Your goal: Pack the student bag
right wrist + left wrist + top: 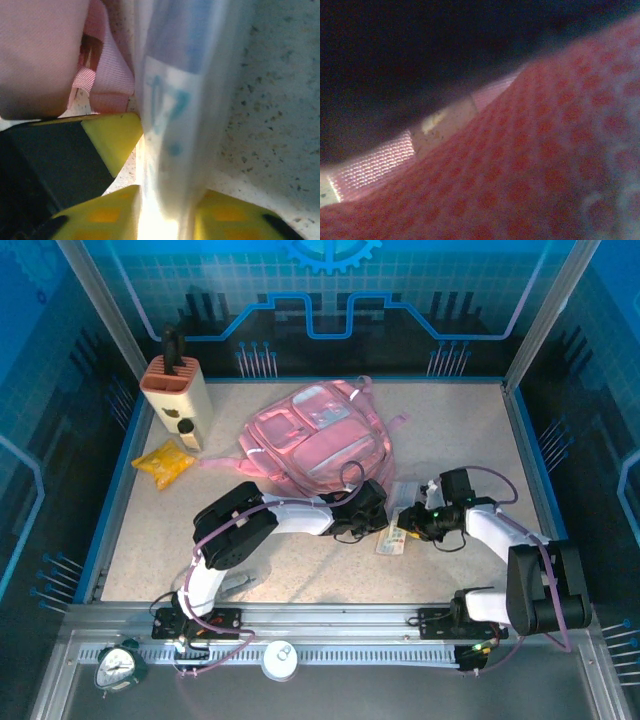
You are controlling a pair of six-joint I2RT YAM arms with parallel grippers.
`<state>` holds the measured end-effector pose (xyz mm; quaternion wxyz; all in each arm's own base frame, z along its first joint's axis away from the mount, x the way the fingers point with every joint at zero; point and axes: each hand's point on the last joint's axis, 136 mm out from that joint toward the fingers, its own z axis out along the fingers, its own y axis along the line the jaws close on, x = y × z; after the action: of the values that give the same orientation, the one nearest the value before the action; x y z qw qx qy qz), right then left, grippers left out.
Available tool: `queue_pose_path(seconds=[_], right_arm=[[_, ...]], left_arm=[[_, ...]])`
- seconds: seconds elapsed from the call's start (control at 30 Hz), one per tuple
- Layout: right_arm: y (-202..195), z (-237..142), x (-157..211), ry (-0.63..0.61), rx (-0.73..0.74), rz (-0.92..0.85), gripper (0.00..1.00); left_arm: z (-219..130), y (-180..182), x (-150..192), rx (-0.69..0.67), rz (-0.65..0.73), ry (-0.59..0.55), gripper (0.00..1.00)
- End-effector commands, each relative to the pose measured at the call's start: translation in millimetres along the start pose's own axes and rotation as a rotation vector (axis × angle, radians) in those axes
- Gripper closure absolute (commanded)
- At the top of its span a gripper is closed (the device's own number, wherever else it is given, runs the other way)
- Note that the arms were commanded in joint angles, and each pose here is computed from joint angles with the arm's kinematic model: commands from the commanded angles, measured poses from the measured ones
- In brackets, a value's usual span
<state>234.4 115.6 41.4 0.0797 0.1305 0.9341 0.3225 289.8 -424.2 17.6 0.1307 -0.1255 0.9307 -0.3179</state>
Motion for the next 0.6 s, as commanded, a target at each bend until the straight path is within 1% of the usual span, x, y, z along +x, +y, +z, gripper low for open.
queue_pose_path(seconds=[0.0,0.1,0.17,0.23,0.3,0.37,0.4,0.47,0.57], right_arm=[[3.7,-1.9,0.8,0.007,-0.048,0.009,0.78],[7.0,-12.1,-4.4,-0.026,-0.057,0.002,0.83],[9.0,-19.1,-6.4,-0.049,-0.061,-0.007,0.93],[10.2,-26.2,-8.4,-0.064,-0.070,-0.001,0.97],[11.1,-36.7,-11.1,-0.086,-0.080,0.010,1.00],[9.7,-50.0,-15.2,-0.129,-0.054,0.004,1.00],[9.1,-55.3,-16.8,-0.148,-0.041,0.001,1.00],[12.8,-66.2,-20.4,-0.187,-0.040,-0.004,1.00],[25.4,-78.2,-24.3,-0.213,-0.070,-0.018,1.00]], left_arm=[[1.4,35.9,2.4,-0.127,0.009,0.018,0.90],[-9.6,28.2,-1.8,-0.117,0.044,0.000,0.87],[-14.5,22.9,-2.3,-0.101,0.067,-0.005,0.86],[-20.9,12.0,0.8,-0.060,0.094,0.018,0.84],[-35.0,-7.9,3.5,0.021,0.161,0.033,0.78],[-60.1,-29.6,2.6,0.117,0.246,0.019,0.71],[-70.7,-35.1,1.1,0.137,0.291,0.005,0.67],[-95.6,-41.4,-9.7,0.126,0.405,-0.039,0.62],[-125.3,-32.4,-34.1,-0.010,0.606,-0.126,0.57]])
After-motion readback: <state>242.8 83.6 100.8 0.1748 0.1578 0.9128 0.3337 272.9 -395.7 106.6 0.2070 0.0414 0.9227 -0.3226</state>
